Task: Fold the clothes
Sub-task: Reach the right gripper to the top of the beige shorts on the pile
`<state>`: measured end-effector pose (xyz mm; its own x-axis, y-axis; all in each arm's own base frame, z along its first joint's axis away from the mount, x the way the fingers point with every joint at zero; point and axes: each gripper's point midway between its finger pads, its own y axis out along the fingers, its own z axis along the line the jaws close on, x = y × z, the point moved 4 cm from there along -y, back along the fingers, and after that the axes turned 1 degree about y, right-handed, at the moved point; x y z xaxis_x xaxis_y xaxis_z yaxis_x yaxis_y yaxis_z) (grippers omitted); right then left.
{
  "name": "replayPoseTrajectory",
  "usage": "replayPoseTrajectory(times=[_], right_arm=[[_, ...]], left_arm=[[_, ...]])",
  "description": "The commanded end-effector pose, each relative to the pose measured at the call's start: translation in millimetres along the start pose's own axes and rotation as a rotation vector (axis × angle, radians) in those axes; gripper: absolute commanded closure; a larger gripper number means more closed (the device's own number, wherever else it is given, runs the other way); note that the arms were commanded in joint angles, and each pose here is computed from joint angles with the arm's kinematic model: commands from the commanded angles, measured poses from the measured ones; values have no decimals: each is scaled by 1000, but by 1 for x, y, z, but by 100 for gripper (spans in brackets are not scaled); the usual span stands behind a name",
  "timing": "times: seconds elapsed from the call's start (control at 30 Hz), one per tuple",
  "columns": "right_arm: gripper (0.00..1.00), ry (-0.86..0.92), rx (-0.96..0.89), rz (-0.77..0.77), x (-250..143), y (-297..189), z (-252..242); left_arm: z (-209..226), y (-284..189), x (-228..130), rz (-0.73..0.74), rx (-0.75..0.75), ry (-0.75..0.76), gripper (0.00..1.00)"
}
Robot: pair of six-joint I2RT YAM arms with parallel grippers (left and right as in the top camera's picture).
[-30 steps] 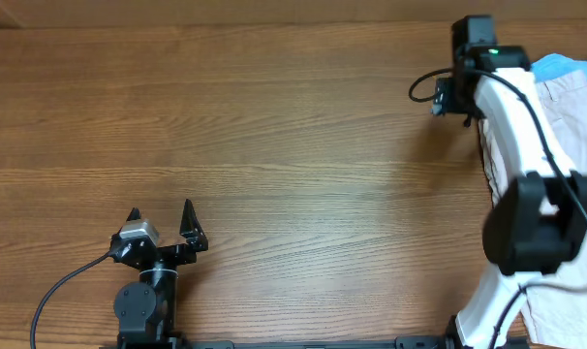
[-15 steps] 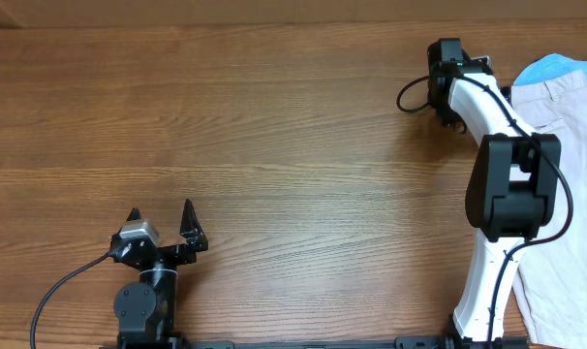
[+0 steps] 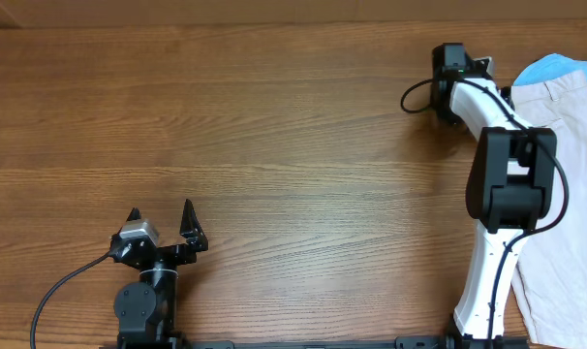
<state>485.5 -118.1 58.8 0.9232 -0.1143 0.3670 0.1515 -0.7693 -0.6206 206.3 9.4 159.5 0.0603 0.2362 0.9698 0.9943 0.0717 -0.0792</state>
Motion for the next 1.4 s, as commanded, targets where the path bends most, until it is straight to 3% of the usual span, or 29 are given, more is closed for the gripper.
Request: replayPoseTrajectory(times=[0.0,0.1,0.53,0.7,0.83,1.0,1.1,1.37], right_arm=[[14,34,35,21,2,14,-4],[25,38,64,27,2,15,-1],[48,106,76,-6,11,2,3],[50,141,82,-21,24,-11,-3],[61,165,97,-24,32,-22,-8],[62,165,95,-17,32,-25,-10],[77,187,91,1,28,-24,-11],[80,310,88,-12,37,-47,-37]], left_arm=[[0,0,1,-9,1,-6,0],[0,0,1,-9,1,-6,0],[0,0,1,-9,1,-6,0],[0,0,1,-9,1,-6,0],[0,0,1,-9,1,-6,0],[0,0,1,-9,1,-6,0],[0,0,1,-9,1,-6,0],[0,0,1,-9,1,-6,0]])
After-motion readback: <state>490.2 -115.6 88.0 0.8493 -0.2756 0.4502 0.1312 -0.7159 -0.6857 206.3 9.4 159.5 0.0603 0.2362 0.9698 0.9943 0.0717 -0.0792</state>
